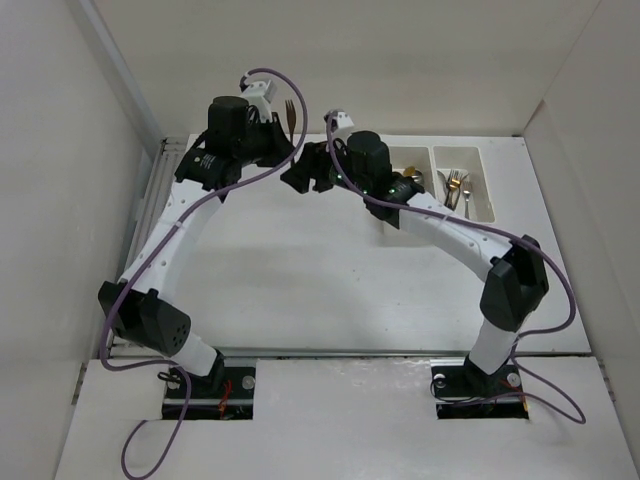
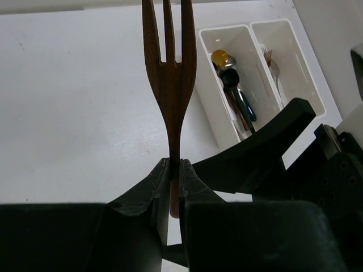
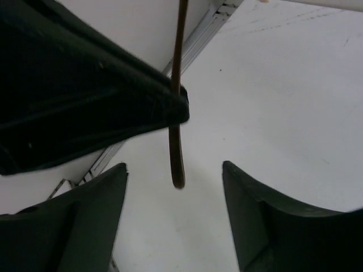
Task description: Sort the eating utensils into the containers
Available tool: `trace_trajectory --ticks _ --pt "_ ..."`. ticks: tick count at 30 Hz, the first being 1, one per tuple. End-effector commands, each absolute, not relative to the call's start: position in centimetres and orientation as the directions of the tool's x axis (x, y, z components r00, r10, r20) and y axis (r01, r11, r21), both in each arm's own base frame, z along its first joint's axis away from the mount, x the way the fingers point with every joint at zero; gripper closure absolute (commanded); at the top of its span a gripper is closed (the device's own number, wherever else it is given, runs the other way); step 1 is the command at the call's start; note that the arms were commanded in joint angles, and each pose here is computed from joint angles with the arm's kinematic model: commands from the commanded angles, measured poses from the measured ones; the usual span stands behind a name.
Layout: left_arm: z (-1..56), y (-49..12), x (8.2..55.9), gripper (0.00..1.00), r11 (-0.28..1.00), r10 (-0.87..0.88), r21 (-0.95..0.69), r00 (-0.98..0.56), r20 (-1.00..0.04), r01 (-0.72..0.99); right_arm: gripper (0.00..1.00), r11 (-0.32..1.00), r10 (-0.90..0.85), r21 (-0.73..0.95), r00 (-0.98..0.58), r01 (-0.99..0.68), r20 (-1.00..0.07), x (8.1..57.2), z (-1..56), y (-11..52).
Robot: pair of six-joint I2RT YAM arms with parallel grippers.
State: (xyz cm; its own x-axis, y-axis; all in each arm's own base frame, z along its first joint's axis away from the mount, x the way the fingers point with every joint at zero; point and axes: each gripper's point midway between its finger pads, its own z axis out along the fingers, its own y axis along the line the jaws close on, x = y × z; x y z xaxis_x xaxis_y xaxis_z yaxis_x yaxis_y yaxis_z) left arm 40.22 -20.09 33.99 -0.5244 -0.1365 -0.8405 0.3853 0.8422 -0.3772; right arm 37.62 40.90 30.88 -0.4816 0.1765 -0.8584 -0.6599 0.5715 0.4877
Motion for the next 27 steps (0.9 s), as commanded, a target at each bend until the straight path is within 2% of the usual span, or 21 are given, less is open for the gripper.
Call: trace_trajectory --ticks 1,4,6,7,8,11,14,15,16,17,20,21,22,23,24,27 --pt "35.0 -20.5 39.3 1.0 0.822 -0.168 -0.412 -0.524 -0.835 0.392 0.32 0.512 0.304 0.492 -0.386 -0.704 -0.871 38.6 37.2 41.6" --pt "34.8 -20.8 38.7 1.0 0.809 -0.168 -0.43 -0.543 -0.823 0.402 0.4 0.527 0.31 0.505 -0.399 -0.683 -0.863 39.5 36.2 42.0" --pt "34.4 -21.2 38.3 1.0 0.792 -0.176 -0.458 -0.567 -0.804 0.404 0.5 0.512 0.292 0.518 -0.428 -0.685 -0.855 39.8 35.0 42.9" --pt "34.4 -21.2 38.3 1.0 0.792 -0.176 -0.458 -0.567 -0.804 0.404 0.57 0.502 0.295 0.525 -0.435 -0.687 -0.851 39.8 35.1 43.2" --pt "34.1 -21.4 38.1 1.0 0.786 -0.179 -0.471 -0.581 -0.794 0.401 0.71 0.509 0.284 0.529 -0.448 -0.679 -0.848 40.0 34.2 43.3" --pt "33.8 -21.8 38.1 1.0 0.774 -0.172 -0.481 -0.595 -0.786 0.411 0.98 0.497 0.299 0.545 -0.457 -0.675 -0.838 39.9 34.8 43.4" --pt "33.9 -22.2 37.7 1.0 0.757 -0.154 -0.483 -0.598 -0.786 0.44 1.0 0.541 0.324 0.545 -0.439 -0.64 -0.838 40.5 35.0 42.1" --pt "33.1 -22.1 37.8 0.85 0.763 -0.139 -0.479 -0.614 -0.777 0.434 1.0 0.55 0.339 0.543 -0.425 -0.635 -0.839 40.6 35.8 41.2" --pt "33.0 -22.1 37.8 0.25 0.763 -0.139 -0.479 -0.614 -0.777 0.434 1.0 0.583 0.344 0.545 -0.425 -0.602 -0.837 41.7 35.2 39.7" --pt "33.0 -21.7 38.0 0.0 0.768 -0.145 -0.479 -0.612 -0.777 0.426 1.0 0.591 0.346 0.534 -0.408 -0.605 -0.845 41.7 35.7 39.4" --pt "32.4 -20.5 38.5 0.0 0.807 -0.125 -0.433 -0.599 -0.791 0.403 1.0 0.731 0.256 0.458 -0.419 -0.506 -0.871 45.2 32.3 33.8" --pt "32.7 -19.7 39.0 0.0 0.825 -0.123 -0.41 -0.584 -0.802 0.39 1.0 0.781 0.241 0.414 -0.386 -0.468 -0.89 47.7 33.3 30.3" --pt "32.5 -18.7 39.6 0.0 0.846 -0.113 -0.378 -0.567 -0.816 0.375 1.0 0.855 0.139 0.354 -0.49 -0.379 -0.861 48.4 28.8 27.7" --pt "32.7 -17.4 40.1 0.0 0.877 -0.117 -0.345 -0.55 -0.827 0.333 1.0 0.905 0.023 0.224 -0.485 -0.361 -0.874 49.5 27.5 25.0" --pt "33.0 -16.1 40.6 0.0 0.897 -0.125 -0.323 -0.531 -0.838 0.3 1.0 0.966 -0.024 0.108 -0.501 -0.233 -0.865 51.4 26.3 20.0" --pt "32.4 -13.4 41.6 0.0 0.937 -0.116 -0.264 -0.511 -0.851 0.227 1.0 0.984 -0.133 -0.18 -0.63 0.011 -0.765 52.2 22.6 10.2"
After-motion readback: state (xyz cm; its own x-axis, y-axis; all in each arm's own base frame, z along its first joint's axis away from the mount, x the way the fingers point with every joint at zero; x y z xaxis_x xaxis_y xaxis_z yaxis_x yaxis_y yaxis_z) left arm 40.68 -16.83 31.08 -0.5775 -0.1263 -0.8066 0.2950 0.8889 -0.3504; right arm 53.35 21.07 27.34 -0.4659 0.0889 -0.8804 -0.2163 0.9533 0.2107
